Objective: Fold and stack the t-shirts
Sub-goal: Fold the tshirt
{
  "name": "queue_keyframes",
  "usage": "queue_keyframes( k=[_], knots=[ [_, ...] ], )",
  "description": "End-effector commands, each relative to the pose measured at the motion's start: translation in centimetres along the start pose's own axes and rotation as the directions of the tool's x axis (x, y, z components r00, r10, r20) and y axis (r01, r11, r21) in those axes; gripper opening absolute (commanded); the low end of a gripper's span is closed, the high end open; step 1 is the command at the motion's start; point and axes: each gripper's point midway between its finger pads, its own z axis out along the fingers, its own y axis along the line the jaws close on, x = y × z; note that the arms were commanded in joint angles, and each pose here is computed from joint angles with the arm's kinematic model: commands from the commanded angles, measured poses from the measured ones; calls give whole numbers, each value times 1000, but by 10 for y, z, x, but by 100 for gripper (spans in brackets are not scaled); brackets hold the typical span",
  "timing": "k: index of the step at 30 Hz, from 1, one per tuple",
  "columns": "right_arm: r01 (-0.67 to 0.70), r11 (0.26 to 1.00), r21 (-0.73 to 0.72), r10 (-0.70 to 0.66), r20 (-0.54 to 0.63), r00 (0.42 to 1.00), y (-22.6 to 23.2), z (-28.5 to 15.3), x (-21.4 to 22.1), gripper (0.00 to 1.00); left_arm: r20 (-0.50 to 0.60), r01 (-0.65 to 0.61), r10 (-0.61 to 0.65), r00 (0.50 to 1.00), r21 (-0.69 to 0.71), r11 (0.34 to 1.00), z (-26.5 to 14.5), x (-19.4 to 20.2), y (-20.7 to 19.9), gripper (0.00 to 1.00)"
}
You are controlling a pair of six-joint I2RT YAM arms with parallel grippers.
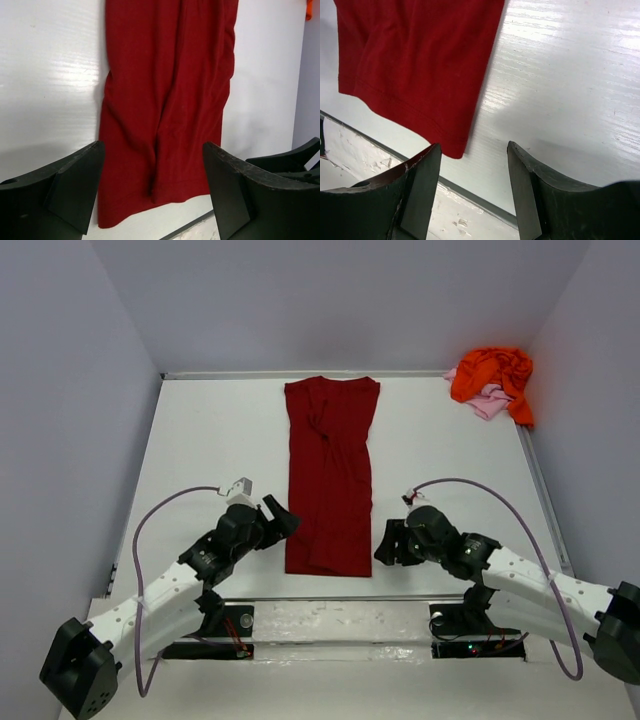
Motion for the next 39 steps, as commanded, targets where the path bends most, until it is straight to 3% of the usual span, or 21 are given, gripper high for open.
queue_keyframes(
  k=[1, 7, 22, 30, 39],
  knots=[
    [-51, 998, -21, 52, 11, 999, 5, 3, -2, 61, -89, -1, -4, 996, -62, 998, -4, 28, 24, 87],
    [-62, 998, -14, 61, -15, 998, 5, 12, 2, 61, -159, 4, -13, 987, -55, 999, -12, 49, 25, 87],
    [-52, 997, -56, 48, -76, 996, 25, 43, 9, 60, -308, -135, 86, 948, -143, 980, -12, 72, 26, 88],
    [-51, 995, -88, 45, -74, 996, 33, 41, 5, 59, -321, -137, 82, 944, -154, 979, -15, 73, 27, 76],
    [-52, 990, -130, 40, -100, 994, 44, 43, 7, 59, -398, -104, 35, 917, -154, 983, -29, 96, 30, 72]
  ],
)
